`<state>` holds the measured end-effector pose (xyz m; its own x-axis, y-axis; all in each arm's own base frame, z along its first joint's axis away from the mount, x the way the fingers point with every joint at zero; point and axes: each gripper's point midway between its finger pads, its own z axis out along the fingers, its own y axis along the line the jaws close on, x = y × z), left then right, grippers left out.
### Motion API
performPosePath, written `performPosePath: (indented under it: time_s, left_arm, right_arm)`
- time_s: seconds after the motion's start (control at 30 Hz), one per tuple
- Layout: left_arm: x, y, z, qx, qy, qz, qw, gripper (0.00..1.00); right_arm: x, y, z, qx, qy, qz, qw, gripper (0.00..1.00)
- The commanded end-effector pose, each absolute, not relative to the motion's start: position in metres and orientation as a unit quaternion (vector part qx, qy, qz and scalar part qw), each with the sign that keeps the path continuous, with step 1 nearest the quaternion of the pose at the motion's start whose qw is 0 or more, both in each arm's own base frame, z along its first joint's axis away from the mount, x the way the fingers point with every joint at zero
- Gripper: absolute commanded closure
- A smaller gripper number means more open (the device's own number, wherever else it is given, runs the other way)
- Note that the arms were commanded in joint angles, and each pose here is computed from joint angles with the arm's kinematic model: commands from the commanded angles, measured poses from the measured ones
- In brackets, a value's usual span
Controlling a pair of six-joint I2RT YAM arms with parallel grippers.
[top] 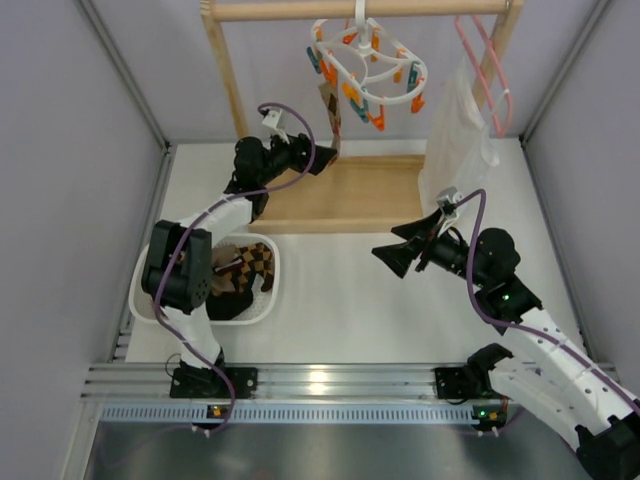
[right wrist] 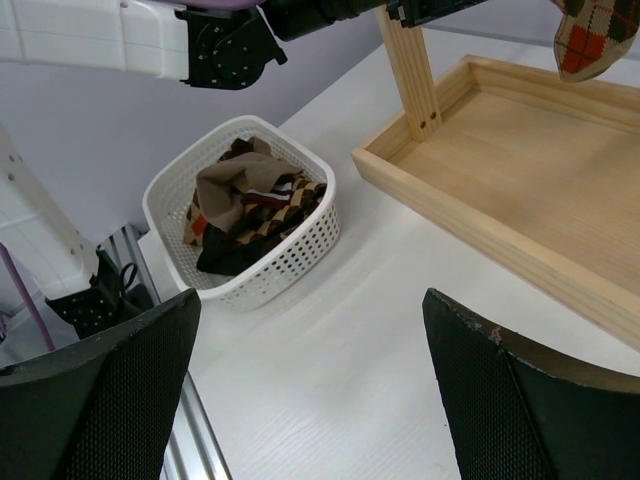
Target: Remove the socks clipped to the hanger
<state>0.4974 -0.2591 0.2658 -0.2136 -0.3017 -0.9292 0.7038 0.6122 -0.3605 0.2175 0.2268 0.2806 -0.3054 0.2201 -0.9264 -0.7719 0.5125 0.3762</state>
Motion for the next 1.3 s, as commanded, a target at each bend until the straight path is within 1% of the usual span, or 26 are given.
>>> performPosePath:
  time_s: [0.0, 0.17, 0.3, 0.5, 0.67, 0.73, 0.9, 1.0, 1.1, 1.13, 1.2, 1.23, 1.27]
  left_arm:
    - [0.482, -0.252, 0.328, 0.158, 0.604, -0.409, 0.666, 0.02]
    - [0.493, -0.258, 0.328, 0.157, 0.602, -0.405, 0.67, 0.02]
    - [0.491, -0.263, 0.326, 0.161, 0.602, -0.418, 0.661, 0.02]
    - [0.473, -0.276, 0.332, 0.17, 0.593, -0.436, 0.655, 0.02]
    - [0.453, -0.271, 0.352, 0.159, 0.579, -0.406, 0.688, 0.02]
    - [0.458, -0.267, 0.356, 0.149, 0.578, -0.392, 0.7, 0.02]
    - [0.492, -0.261, 0.34, 0.131, 0.59, -0.351, 0.715, 0.02]
    - [0.508, -0.258, 0.33, 0.122, 0.599, -0.356, 0.707, 0.02]
    - [0.514, -0.26, 0.324, 0.122, 0.602, -0.357, 0.703, 0.11]
    - [0.515, -0.262, 0.321, 0.126, 0.604, -0.359, 0.7, 0.21]
    - [0.514, -0.264, 0.318, 0.133, 0.604, -0.351, 0.703, 0.34]
    - [0.514, -0.264, 0.318, 0.13, 0.605, -0.345, 0.706, 0.42]
    - [0.511, -0.267, 0.318, 0.133, 0.603, -0.342, 0.708, 0.55]
  right_arm:
    - [0.212, 0.23, 0.293, -0.222, 0.654, 0.456, 0.561, 0.12]
    - [0.21, 0.23, 0.294, -0.223, 0.651, 0.458, 0.562, 0.12]
    - [0.209, 0.229, 0.295, -0.224, 0.651, 0.455, 0.565, 0.12]
    - [0.21, 0.229, 0.293, -0.223, 0.652, 0.455, 0.564, 0.12]
    - [0.209, 0.229, 0.294, -0.224, 0.65, 0.455, 0.566, 0.12]
    - [0.208, 0.229, 0.295, -0.224, 0.649, 0.456, 0.566, 0.12]
    - [0.206, 0.227, 0.297, -0.224, 0.647, 0.457, 0.568, 0.12]
    - [0.205, 0.226, 0.296, -0.224, 0.647, 0.453, 0.571, 0.12]
    - [0.206, 0.226, 0.296, -0.223, 0.647, 0.454, 0.57, 0.12]
    - [0.207, 0.226, 0.296, -0.224, 0.648, 0.453, 0.57, 0.12]
    - [0.207, 0.226, 0.296, -0.223, 0.647, 0.454, 0.57, 0.12]
    - [0.207, 0.227, 0.296, -0.223, 0.647, 0.454, 0.57, 0.12]
    - [0.207, 0.226, 0.296, -0.223, 0.647, 0.453, 0.571, 0.11]
